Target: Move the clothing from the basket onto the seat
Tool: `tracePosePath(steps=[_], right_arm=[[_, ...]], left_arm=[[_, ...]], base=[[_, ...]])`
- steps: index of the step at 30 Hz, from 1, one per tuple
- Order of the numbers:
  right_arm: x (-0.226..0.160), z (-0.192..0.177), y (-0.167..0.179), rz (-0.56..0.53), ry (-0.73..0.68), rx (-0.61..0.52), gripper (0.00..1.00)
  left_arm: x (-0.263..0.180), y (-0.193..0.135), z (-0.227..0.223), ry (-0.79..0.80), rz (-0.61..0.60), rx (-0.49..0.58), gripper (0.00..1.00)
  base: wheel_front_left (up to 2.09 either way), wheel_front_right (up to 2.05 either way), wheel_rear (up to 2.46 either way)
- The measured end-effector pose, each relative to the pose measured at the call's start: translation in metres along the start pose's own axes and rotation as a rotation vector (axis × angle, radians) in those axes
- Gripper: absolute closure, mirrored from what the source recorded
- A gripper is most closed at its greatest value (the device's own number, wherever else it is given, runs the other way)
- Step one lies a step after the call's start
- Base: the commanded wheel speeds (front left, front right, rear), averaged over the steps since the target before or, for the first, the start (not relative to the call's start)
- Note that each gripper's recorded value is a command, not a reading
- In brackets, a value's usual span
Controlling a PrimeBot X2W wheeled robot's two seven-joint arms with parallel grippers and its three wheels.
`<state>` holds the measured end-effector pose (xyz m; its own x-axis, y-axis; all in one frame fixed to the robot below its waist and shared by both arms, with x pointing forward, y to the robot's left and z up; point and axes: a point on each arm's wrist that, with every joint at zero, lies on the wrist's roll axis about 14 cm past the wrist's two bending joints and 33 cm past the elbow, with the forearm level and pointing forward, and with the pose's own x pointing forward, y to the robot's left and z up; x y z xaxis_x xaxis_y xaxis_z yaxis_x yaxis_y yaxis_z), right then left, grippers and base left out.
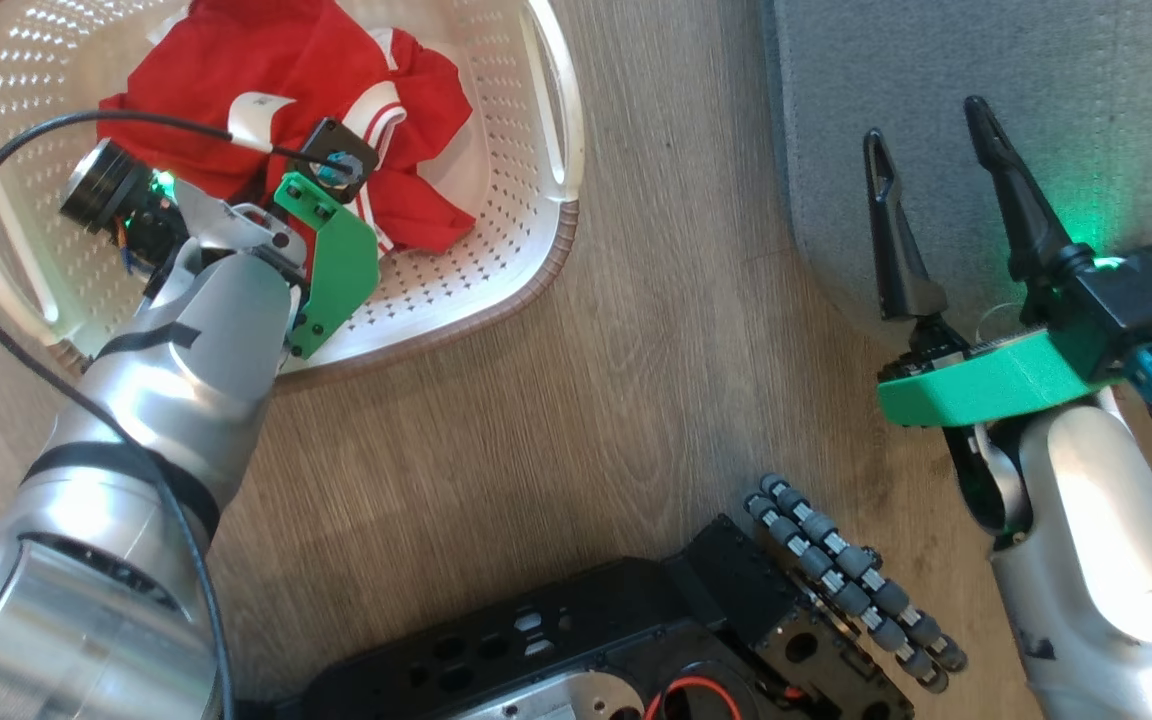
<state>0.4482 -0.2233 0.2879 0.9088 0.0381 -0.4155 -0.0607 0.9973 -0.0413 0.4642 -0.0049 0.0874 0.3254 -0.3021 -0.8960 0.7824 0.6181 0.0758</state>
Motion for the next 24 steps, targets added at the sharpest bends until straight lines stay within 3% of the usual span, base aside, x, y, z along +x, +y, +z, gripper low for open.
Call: tracePosePath(steps=[12,16,19,24], right_arm=[[-0.005,0.042,0.004,0.025,-0.09,0.007,0.0],[-0.012,0.068,-0.001,-0.004,-0.159,0.096,0.0],[-0.022,0.083,0.006,0.02,-0.189,0.083,0.0],[-0.041,0.107,0.02,0.054,-0.249,0.111,0.0]], left_arm=[[-0.052,0.014,0.038,-0.188,0.089,-0.096,1.0],[-0.086,0.023,0.043,-0.257,0.157,-0.118,1.0],[-0.113,0.025,0.045,-0.321,0.192,-0.221,1.0],[-0.164,0.022,0.072,-0.458,0.244,-0.173,1.0]], base=[[0.0,0.0,0.0],[0.0,0.0,0.0],[0.0,0.0,0.0],[0.0,0.0,0.0]])
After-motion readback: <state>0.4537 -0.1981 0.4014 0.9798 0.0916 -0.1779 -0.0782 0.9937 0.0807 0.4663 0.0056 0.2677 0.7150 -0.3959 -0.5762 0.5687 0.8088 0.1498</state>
